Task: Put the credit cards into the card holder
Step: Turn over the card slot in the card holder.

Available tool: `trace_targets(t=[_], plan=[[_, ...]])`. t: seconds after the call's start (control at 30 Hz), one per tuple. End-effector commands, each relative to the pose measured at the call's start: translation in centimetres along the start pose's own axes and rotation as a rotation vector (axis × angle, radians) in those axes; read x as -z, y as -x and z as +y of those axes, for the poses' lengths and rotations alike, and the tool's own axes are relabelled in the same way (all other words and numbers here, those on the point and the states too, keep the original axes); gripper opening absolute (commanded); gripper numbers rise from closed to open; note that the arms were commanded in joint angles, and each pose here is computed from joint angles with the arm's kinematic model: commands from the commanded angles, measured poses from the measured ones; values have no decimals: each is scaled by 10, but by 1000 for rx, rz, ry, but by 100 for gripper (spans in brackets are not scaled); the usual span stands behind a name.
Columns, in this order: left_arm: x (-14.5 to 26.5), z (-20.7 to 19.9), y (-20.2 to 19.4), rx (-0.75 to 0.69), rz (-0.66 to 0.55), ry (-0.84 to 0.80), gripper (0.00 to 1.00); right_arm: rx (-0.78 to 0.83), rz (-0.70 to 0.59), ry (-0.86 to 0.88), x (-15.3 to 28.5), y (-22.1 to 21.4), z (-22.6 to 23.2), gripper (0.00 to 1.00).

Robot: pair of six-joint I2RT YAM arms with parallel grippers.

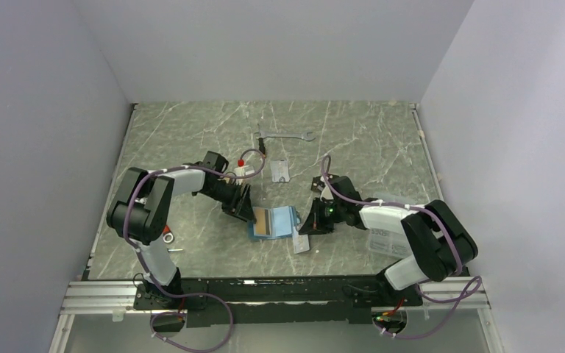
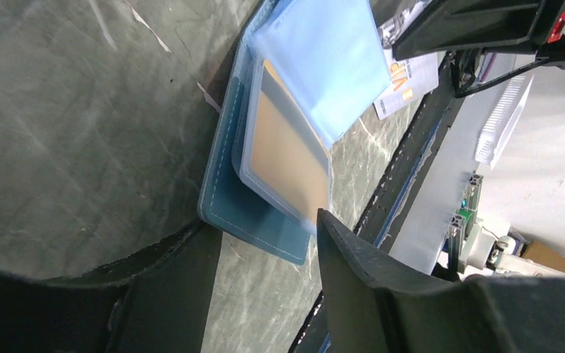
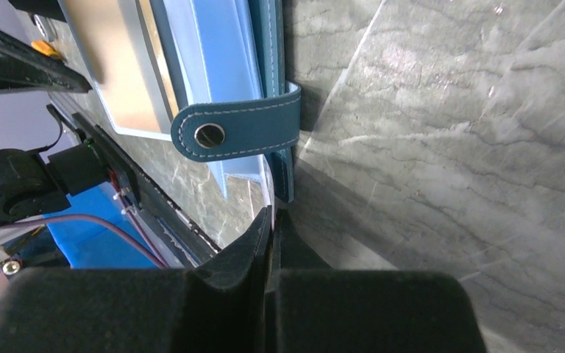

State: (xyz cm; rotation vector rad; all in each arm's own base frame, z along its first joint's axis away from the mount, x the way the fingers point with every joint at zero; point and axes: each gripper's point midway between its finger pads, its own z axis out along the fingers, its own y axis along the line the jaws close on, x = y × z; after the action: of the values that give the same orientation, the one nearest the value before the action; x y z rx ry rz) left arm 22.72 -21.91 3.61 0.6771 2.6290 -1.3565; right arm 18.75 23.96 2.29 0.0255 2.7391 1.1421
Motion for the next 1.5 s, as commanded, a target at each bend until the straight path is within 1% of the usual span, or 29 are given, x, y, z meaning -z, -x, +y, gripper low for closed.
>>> trace_targets(t=[0.0,0.07,0.1,0.17,0.27,0.53,0.8,0.97,1.07,1.23,1.33,1.47], plan=[[5,-2,14,-75,-22,22,51,-19,21,-80,3,-16,-20,0],[7,-1,13,-85,-17,38,41,-16,23,-89,8,-18,-19,0],[8,0,13,-89,-15,45,38,-10,22,-93,11,-18,-19,0],[9,-1,16,-93,-14,51,33,-2,14,-89,16,-18,-15,0],[10,-1,19,-90,-8,50,31,14,-8,-76,21,-14,-8,0],[10,-1,18,-93,-3,47,29,39,-21,-25,16,3,9,0],[9,-2,20,-97,-2,46,29,101,-34,50,30,-2,26,0],[10,-3,19,-95,-2,45,28,117,-38,87,31,3,36,0],[11,-4,19,-98,-1,47,28,127,-14,74,32,-3,33,0],[13,-5,21,-111,-5,51,26,117,39,36,38,-24,18,0],[14,-6,21,-112,-7,54,26,115,45,59,41,-32,19,0],[14,-7,21,-116,-9,55,25,137,28,112,40,-28,31,0]])
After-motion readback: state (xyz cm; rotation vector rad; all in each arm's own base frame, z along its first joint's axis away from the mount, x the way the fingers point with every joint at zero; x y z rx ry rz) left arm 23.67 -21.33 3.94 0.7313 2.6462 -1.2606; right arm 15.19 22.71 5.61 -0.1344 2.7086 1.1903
